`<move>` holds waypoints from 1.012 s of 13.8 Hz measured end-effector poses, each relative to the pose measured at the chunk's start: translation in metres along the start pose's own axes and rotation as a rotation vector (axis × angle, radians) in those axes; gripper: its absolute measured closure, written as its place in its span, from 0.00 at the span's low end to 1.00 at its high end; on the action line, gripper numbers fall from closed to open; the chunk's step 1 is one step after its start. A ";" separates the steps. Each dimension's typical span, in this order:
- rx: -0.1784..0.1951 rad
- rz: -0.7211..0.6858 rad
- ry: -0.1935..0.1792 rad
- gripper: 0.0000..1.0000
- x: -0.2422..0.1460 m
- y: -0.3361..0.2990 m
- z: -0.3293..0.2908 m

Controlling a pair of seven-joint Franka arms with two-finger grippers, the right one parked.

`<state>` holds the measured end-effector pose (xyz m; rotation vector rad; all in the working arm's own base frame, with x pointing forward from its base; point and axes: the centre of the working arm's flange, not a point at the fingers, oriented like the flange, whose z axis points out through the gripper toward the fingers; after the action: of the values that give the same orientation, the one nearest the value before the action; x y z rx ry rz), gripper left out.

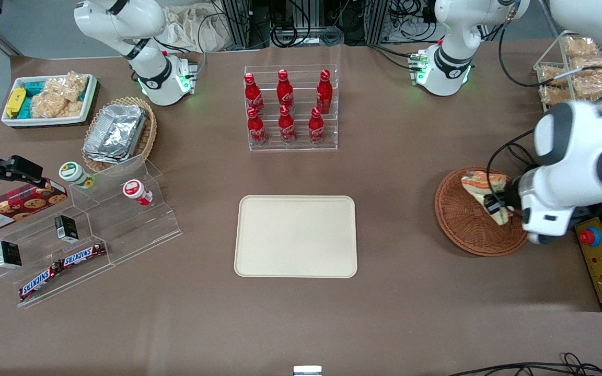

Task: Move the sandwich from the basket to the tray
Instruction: 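Carry the held sandwich with the left gripper over the cream tray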

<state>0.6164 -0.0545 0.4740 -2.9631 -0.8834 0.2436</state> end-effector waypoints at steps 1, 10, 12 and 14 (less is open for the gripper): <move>-0.027 0.001 0.019 0.78 -0.004 0.000 -0.039; 0.025 0.437 0.110 0.84 -0.134 0.201 0.030; 0.018 0.530 0.135 0.84 -0.167 0.252 0.086; 0.002 0.573 0.135 0.84 -0.179 0.280 0.137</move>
<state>0.5984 -0.3878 0.3407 -3.1072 -0.0047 0.0541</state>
